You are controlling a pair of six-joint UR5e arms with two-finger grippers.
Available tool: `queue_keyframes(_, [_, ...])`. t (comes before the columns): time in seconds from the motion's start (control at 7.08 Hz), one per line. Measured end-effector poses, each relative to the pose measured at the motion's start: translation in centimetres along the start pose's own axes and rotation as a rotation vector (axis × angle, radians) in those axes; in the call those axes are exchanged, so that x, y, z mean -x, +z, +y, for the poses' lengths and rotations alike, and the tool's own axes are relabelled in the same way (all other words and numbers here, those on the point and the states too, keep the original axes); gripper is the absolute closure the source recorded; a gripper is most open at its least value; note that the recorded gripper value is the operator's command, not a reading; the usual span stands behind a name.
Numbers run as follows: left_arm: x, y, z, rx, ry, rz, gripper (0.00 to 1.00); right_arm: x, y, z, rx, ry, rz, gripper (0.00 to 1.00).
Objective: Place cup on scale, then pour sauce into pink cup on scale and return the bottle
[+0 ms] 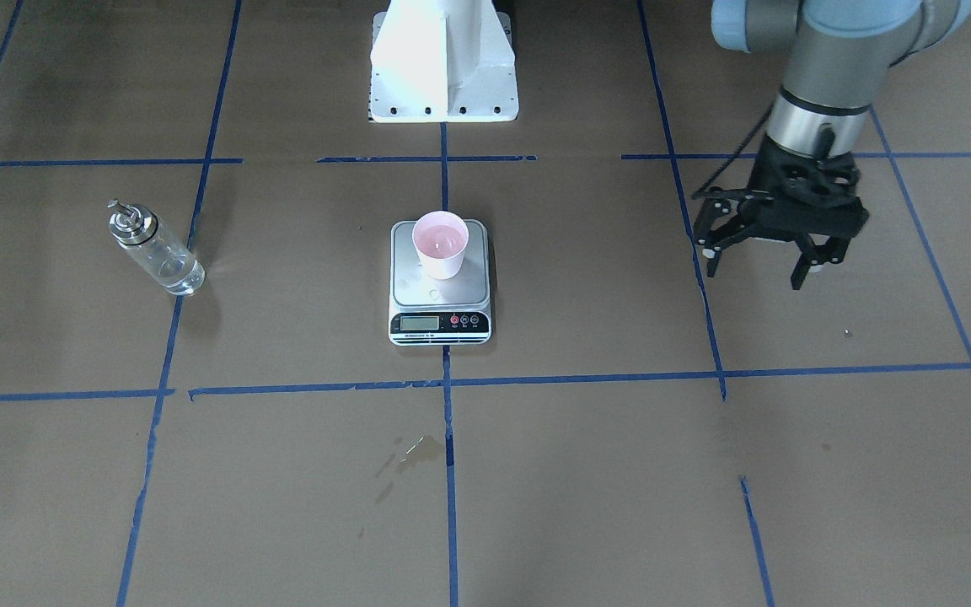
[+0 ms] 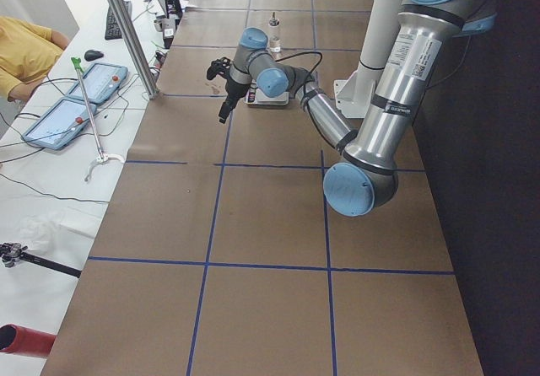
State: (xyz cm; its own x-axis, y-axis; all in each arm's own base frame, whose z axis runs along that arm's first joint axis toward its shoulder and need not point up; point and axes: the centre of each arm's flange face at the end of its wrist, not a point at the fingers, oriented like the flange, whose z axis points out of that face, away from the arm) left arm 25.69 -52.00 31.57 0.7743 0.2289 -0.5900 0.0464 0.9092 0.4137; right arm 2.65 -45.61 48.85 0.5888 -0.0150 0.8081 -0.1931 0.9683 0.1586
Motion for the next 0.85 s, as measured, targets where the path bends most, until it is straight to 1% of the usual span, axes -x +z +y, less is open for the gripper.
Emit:
queue_keyframes(0.14, [5.0,2.2,0.5,0.051,-0.055,-0.055,0.00,1.6,-0.3,0.2,-0.002,0.013,-0.015,0.00])
queue_keyframes(0.28, [10.5,2.8,0.2,0.075,-0.083,-0.098,0.00,3.8,-0.4,0.4,0.002,0.029,-0.028,0.00])
queue_keyframes(0.42, [16.2,2.1,0.2,0.104,-0.057,-0.097,0.00,6.5,0.0,0.8,0.007,0.039,-0.033,0.00])
queue_keyframes(0.57, [22.4,1.4,1.4,0.151,0.007,-0.052,0.00,9.7,0.4,1.5,0.008,0.048,-0.027,0.00])
queue_keyframes(0.71, [28.2,0.9,3.4,0.188,0.063,-0.004,0.00,13.5,1.3,2.7,0.004,0.062,-0.011,0.00])
queue_keyframes(0.85, [32.5,0.7,5.8,0.215,0.076,0.035,0.00,17.3,2.6,4.4,0.001,0.072,0.010,0.00])
